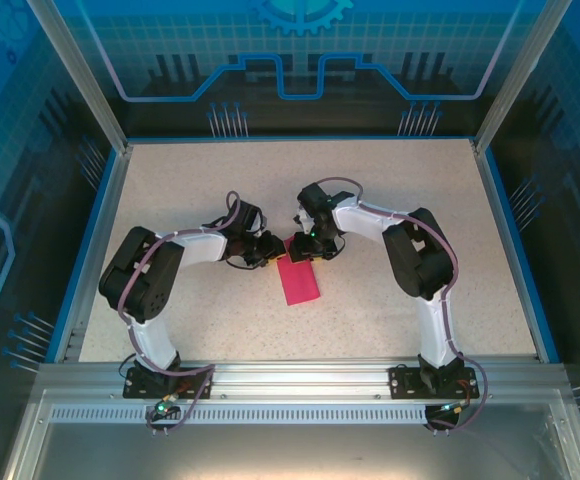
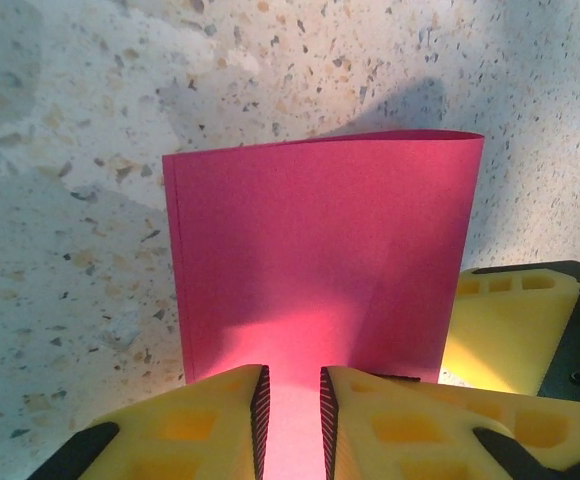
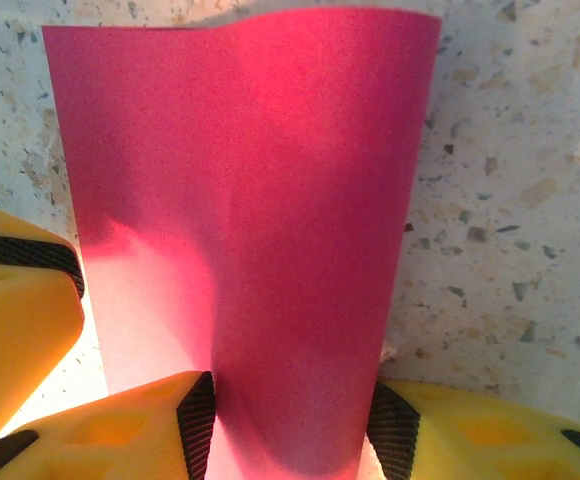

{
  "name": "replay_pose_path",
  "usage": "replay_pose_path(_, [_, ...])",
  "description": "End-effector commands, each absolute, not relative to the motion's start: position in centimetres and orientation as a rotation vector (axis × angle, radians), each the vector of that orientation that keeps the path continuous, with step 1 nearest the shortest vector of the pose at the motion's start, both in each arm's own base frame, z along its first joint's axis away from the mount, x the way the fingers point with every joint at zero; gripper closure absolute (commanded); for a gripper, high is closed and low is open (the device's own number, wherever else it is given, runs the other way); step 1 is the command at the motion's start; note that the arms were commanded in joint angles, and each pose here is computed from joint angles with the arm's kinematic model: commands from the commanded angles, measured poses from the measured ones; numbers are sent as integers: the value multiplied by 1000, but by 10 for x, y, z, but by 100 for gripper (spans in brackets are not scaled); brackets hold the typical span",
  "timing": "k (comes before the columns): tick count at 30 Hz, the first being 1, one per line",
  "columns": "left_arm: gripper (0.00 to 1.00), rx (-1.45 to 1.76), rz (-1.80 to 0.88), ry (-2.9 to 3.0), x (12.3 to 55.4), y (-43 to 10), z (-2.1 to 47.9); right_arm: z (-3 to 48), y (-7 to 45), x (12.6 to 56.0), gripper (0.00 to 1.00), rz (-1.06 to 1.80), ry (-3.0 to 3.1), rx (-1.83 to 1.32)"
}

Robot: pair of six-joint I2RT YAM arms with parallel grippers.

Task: Fold a paper plane with a square sheet of paper (pick it up from the middle)
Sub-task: Hold the square sheet of paper at the center of the table, then fold the square sheet of paper in half at the center of the table.

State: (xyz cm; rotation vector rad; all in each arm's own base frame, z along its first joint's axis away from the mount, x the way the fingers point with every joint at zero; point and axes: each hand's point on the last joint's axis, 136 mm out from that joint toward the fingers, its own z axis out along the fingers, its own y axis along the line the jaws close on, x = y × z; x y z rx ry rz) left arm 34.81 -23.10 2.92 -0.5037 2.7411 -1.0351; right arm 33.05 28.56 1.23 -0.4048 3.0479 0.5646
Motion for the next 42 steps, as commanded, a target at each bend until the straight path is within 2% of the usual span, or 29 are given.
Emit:
replay_pose_path(1, [79, -480, -1074, 2750, 349, -239, 35, -53, 269, 307, 50, 377, 3185, -409])
replay_pose_path(18, [88, -487, -1064, 2773, 347, -241, 28, -55, 270, 306, 50, 384, 3187, -410])
replay_pose_path(32, [93, -527, -930, 2871, 334, -228, 3, -45, 275, 309, 50, 419, 3166, -402])
replay_pose_path(37, [95, -535, -901, 2894, 331, -225, -2, -17, 282, 317, 49, 489, 3103, -376])
replay_pose_path(42, [96, -539, -889, 2902, 329, -223, -3, 37, 279, 337, 45, 573, 2967, -296])
